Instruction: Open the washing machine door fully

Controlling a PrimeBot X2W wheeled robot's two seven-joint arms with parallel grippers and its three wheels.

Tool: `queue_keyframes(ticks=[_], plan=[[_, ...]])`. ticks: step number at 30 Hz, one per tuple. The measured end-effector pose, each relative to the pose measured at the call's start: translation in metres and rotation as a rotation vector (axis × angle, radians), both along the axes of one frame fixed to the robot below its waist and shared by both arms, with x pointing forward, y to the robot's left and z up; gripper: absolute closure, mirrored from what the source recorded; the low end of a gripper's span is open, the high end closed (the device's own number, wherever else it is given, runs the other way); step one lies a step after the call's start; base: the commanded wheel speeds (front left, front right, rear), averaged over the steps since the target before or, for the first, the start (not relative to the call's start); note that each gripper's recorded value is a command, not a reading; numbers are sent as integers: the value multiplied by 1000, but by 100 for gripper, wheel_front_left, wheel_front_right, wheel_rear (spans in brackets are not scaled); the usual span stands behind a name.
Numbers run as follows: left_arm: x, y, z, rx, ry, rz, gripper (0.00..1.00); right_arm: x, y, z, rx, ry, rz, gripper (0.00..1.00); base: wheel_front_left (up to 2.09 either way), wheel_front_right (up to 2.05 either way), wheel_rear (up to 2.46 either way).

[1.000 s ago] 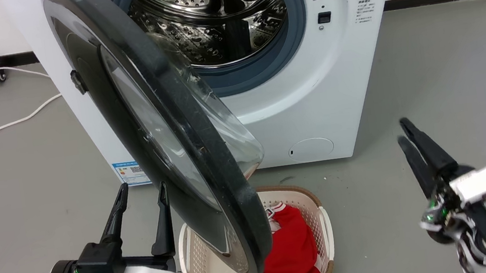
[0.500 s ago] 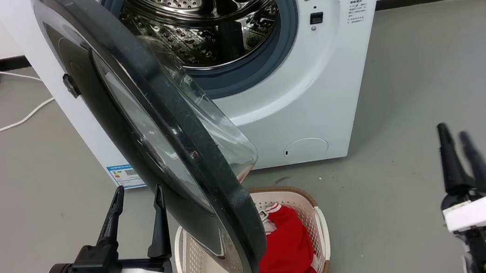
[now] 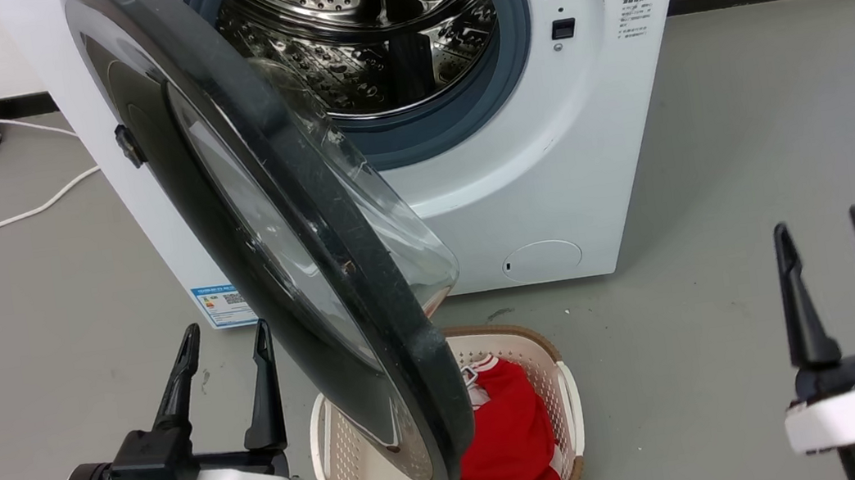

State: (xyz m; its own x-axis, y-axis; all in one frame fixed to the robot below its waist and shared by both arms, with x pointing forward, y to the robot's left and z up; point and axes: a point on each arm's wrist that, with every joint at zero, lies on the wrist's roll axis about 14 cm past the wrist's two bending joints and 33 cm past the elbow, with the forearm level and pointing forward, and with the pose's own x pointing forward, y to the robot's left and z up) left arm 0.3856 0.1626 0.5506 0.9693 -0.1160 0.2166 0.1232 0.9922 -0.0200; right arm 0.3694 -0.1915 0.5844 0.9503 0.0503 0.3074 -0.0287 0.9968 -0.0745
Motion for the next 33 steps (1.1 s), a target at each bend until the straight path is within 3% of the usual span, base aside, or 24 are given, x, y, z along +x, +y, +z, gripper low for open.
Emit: queue_keyframes(ticks=[8, 19, 20, 21, 33], plan=[[1, -1, 1, 3, -2, -3, 0, -13, 7, -41, 79, 135, 26, 0, 0, 0, 0], [2, -3, 2, 9, -7, -9, 0, -9, 6, -41, 95, 126, 24, 0, 0, 0, 0], [2, -3, 3, 8, -10, -8, 36, -9, 6, -41, 98, 125, 24, 0, 0, 0, 0], [2, -3, 3, 8, -12, -8, 100, -8, 5, -41, 100, 123, 23, 0, 0, 0, 0], [3, 2, 16, -5, -52, 4, 100, -6, 3, -42, 112, 124, 19, 0, 0, 0, 0]])
